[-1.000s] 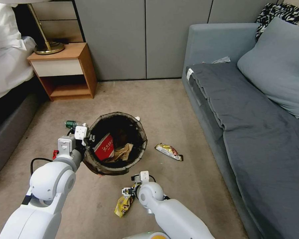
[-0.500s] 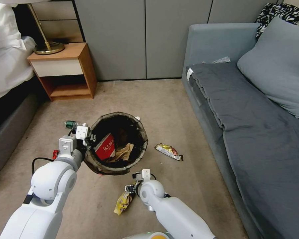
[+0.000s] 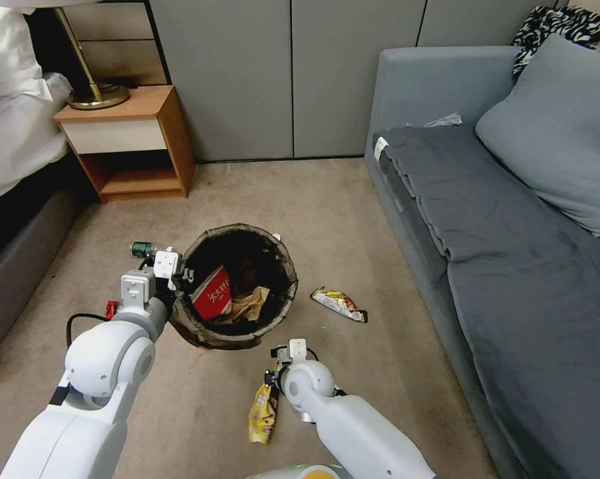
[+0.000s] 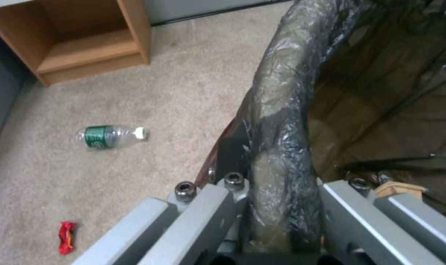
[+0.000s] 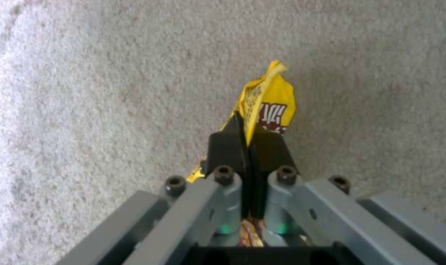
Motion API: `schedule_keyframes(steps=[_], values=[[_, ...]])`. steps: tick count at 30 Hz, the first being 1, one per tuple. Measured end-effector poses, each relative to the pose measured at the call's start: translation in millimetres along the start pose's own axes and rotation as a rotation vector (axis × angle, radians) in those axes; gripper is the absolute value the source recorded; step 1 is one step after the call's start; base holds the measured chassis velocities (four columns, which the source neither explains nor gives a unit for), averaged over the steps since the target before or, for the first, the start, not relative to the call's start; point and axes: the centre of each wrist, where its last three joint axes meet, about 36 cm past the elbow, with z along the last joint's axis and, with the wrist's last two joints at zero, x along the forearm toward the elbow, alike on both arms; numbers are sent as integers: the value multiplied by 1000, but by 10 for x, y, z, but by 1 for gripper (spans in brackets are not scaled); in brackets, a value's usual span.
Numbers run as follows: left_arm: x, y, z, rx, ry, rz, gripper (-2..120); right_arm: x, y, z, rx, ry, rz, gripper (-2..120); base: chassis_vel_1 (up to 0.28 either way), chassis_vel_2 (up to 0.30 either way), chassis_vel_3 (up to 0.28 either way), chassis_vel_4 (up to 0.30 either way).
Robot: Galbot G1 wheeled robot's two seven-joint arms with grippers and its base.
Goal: Pick up the trash bin, then pick up the garbage from the floor and place it into the trash bin.
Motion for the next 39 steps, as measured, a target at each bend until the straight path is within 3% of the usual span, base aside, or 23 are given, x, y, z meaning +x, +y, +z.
schedule_keyframes(steps=[9,15,21,23,24,27,29,31,32,35,39], values=[[7,4,7,2,1,-3,1,17,-54,-2,2,-1,7,0,0,0,0,0],[21,53,-27,-2,-5,-12,1,263,-140,-128,5,-34,3,0,0,0,0,0],[54,71,-104,9,-23,-15,1,960,-325,-578,-30,-100,-18,0,0,0,0,0],[73,66,-142,15,-35,-22,1,1477,-521,-826,-57,-157,-31,0,0,0,0,0],[73,66,-142,15,-35,-22,1,1477,-521,-826,-57,-157,-31,0,0,0,0,0],[69,69,-167,8,-43,-27,1,2144,-1139,-985,-48,-259,61,0,0,0,0,0],[67,65,-171,7,-44,-24,1,2269,-1238,-993,-46,-275,77,0,0,0,0,0],[56,58,-178,4,-46,-17,1,2736,-1519,-1045,-41,-361,125,0,0,0,0,0],[56,58,-178,4,-46,-17,1,2736,-1519,-1045,-41,-361,125,0,0,0,0,0],[45,40,-180,2,-48,-15,1,3323,-1706,-1142,-35,-489,184,0,0,0,0,0],[52,32,-175,2,-47,-15,1,3639,-1771,-1226,-35,-567,228,0,0,0,0,0]])
